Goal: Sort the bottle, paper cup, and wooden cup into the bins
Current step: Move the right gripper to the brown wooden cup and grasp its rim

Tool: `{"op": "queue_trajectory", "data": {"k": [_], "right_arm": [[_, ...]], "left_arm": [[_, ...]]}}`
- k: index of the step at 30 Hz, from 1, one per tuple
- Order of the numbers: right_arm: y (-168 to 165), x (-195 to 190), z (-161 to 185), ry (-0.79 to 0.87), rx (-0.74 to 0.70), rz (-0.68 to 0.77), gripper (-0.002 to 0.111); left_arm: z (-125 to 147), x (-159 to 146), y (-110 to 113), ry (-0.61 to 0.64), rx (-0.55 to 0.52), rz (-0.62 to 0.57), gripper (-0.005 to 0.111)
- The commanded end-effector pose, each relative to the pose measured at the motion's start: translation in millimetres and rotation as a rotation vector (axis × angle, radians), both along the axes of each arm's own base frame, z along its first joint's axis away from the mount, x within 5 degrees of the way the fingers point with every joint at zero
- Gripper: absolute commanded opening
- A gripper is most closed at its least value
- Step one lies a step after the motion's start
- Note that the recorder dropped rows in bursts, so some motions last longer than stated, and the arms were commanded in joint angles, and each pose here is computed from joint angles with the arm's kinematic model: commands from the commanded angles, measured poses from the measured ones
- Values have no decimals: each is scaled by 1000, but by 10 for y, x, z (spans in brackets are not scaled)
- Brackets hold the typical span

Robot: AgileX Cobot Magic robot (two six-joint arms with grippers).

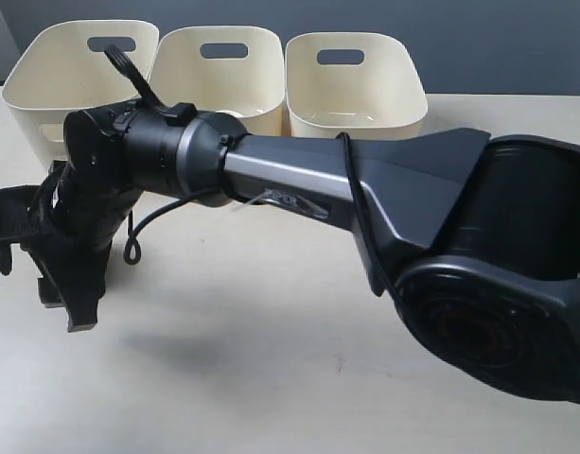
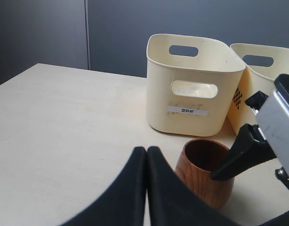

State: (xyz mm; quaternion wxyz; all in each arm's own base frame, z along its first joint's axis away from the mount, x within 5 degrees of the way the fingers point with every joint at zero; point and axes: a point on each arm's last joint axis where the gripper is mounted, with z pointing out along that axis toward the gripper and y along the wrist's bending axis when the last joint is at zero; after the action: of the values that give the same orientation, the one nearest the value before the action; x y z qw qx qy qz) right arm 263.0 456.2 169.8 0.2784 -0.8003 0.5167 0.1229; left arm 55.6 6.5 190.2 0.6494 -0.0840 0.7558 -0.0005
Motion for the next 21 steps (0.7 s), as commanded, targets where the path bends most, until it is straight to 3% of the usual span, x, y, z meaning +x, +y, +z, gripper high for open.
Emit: {"op": "queue_trajectory", "data": {"k": [1,11,21], "right_arm": [[23,23,-21,-13,20,-6,59],[27,24,-67,-5,13,-8,59],[-15,-3,365,-47,84,-10,59]], "left_arm": [[20,-4,-2,-13,3,-3,0],[20,-4,-2,-13,3,-3,0],[20,-4,-2,-13,3,-3,0]]}}
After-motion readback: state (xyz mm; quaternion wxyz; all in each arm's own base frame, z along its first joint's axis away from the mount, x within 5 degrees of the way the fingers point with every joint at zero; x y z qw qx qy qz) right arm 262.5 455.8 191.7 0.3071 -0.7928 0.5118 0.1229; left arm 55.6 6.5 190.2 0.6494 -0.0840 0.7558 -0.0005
